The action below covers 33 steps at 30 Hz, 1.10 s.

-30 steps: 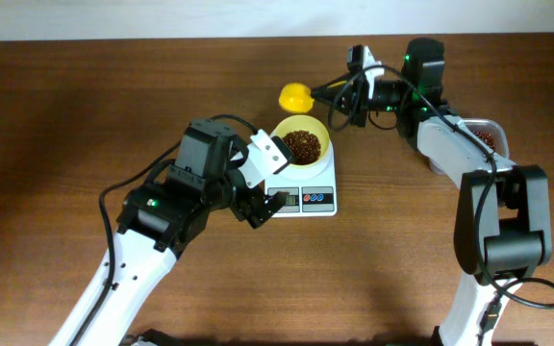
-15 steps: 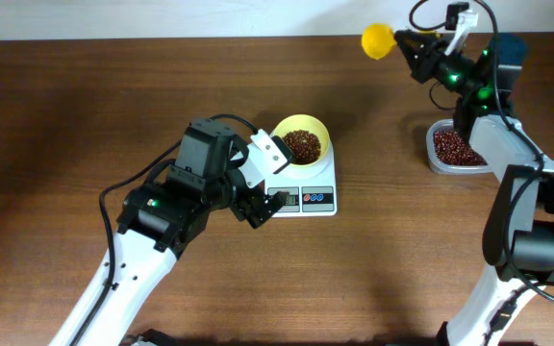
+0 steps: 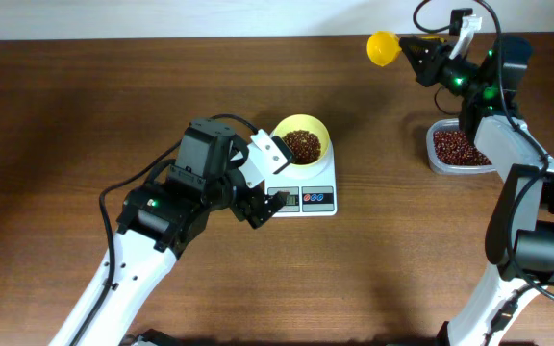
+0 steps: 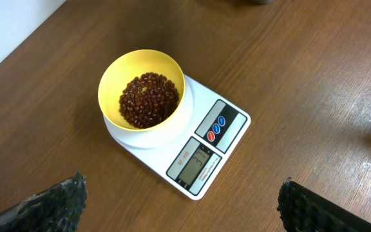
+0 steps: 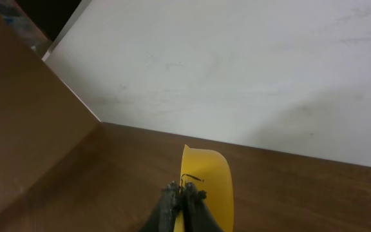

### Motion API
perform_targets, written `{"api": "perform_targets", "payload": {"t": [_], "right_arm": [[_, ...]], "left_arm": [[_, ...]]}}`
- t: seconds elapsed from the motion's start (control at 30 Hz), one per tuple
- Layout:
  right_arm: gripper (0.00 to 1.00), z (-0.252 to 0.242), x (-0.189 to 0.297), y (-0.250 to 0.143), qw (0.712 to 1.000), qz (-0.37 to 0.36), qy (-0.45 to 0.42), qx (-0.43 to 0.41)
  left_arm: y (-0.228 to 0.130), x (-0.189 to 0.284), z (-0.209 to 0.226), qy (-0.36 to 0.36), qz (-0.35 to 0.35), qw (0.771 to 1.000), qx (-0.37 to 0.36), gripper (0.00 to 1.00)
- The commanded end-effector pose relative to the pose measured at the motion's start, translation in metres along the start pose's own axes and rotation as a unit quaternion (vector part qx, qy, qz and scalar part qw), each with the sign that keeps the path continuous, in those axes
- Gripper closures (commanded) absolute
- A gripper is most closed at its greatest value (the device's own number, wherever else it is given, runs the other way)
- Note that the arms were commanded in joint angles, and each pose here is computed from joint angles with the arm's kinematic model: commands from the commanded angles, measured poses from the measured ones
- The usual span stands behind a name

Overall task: Scoop item into bowl and weigh 50g on scale
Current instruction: 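Move the empty scoop with the right gripper back toward the tub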

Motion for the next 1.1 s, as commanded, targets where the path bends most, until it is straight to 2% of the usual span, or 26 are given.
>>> {"api": "perform_targets", "payload": {"t": [0.0,0.07,0.2,0.37,0.5,0.6,0.7,0.8,0.93,1.07], "right_arm": [[0.96,-0.001,0.001,-0.001,1.0,0.005,0.007,0.004],[0.96,-0.002,0.001,0.001,1.0,0.0,0.001,0.004],[0.96,-0.016,0.001,0.011,0.996,-0.033,-0.039,-0.073],[0.96,-0.02,0.005,0.021,0.994,-0.056,-0.063,-0.072],[0.96,-0.031,0.019,0.017,0.98,-0.056,-0.145,-0.123],[0.96,-0.023,0.032,0.018,0.978,-0.04,-0.184,-0.092],[0.96,-0.003,0.042,0.034,0.98,-0.054,-0.18,-0.072],[0.96,-0.001,0.066,0.04,0.971,-0.058,-0.213,-0.092],[0.96,-0.014,0.113,0.038,0.94,-0.065,-0.305,-0.136],[0.96,-0.012,0.14,0.043,0.927,-0.072,-0.348,-0.121]], "left_arm": [[0.002,0.002,-0.003,-0.005,-0.007,1.0,-0.006,0.01],[0.002,0.002,-0.003,-0.005,-0.007,1.0,-0.006,0.01],[0.002,0.002,-0.003,-0.005,-0.007,1.0,-0.006,0.01],[0.002,0.002,-0.003,-0.005,-0.007,1.0,-0.006,0.01],[0.002,0.002,-0.003,-0.005,-0.007,1.0,-0.006,0.01],[0.002,0.002,-0.003,-0.005,-0.007,1.0,-0.006,0.01],[0.002,0.002,-0.003,-0.005,-0.007,1.0,-0.006,0.01],[0.002,0.002,-0.003,-0.005,-0.007,1.0,-0.006,0.01],[0.002,0.002,-0.003,-0.005,-0.007,1.0,-0.006,0.01],[0.002,0.002,-0.003,-0.005,-0.007,1.0,-0.006,0.01]]}}
Point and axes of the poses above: each gripper's point midway between its finger pads, its own x axis back along the fingers, its own z axis along the line the jaws close on, y = z × x, the point moved 1 cm from there along x, back along the fingers, and after that the axes turned 14 degrees about -x, right-handed, at the moved point
